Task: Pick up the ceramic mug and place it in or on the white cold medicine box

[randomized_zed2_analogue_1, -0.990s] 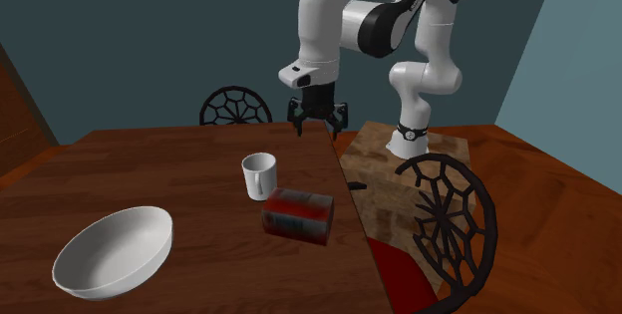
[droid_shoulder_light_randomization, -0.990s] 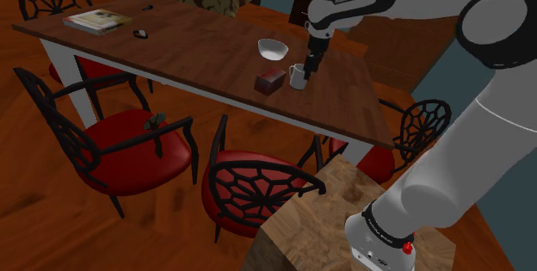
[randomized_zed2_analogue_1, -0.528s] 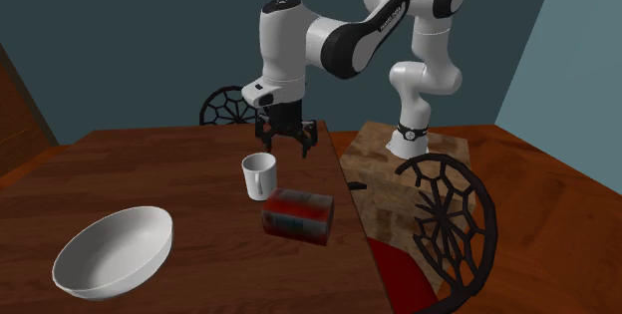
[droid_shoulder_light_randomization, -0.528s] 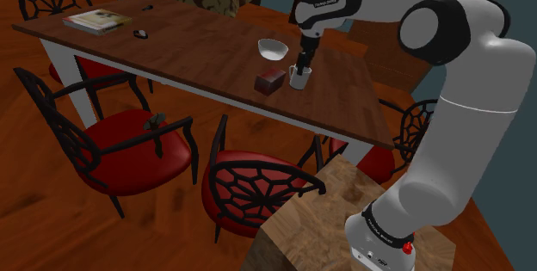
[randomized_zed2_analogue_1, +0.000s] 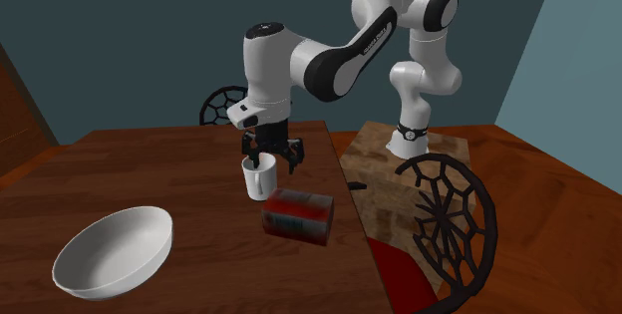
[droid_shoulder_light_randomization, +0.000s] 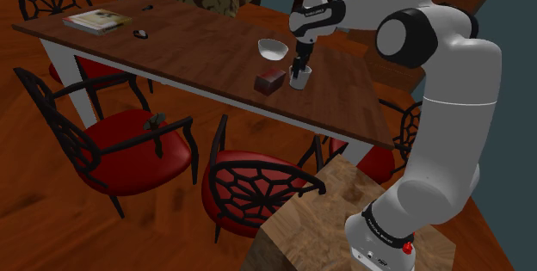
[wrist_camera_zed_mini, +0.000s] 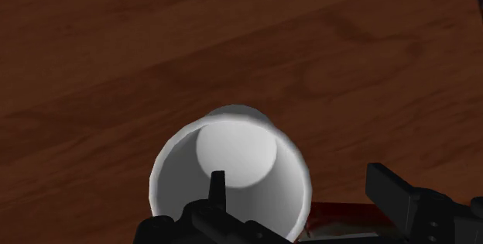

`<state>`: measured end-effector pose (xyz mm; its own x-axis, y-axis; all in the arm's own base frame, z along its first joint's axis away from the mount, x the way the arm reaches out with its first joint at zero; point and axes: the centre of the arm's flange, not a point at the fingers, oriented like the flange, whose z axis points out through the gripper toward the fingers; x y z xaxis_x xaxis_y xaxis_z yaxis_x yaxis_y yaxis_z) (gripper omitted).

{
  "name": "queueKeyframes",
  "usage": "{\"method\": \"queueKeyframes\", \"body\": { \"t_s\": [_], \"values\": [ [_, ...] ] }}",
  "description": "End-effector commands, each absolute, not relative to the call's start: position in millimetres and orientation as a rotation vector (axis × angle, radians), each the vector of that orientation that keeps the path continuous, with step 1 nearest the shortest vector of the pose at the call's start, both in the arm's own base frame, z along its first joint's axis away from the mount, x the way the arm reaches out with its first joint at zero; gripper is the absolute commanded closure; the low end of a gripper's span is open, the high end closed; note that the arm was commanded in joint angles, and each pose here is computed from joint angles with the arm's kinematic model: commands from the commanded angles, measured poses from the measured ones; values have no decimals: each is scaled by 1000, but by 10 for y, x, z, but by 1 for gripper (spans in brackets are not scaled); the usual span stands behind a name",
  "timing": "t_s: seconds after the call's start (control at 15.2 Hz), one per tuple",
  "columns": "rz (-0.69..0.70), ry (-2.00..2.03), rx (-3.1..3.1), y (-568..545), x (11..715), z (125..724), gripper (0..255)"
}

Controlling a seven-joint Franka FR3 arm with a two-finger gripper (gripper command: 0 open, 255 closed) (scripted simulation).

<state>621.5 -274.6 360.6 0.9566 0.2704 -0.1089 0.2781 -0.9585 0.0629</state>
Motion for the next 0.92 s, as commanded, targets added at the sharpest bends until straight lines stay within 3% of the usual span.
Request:
{"method": "queueKeyframes", "body": {
  "t_s": [0.0,0.59,0.66,0.86],
  "values": [
    [-152,426,3030,-2764,6202,3501,0],
    [-152,426,3030,-2767,6199,3471,0],
    [-152,426,3030,-2767,6199,3471,255],
    [-152,426,3030,-2767,6199,3471,255]
  ]
}}
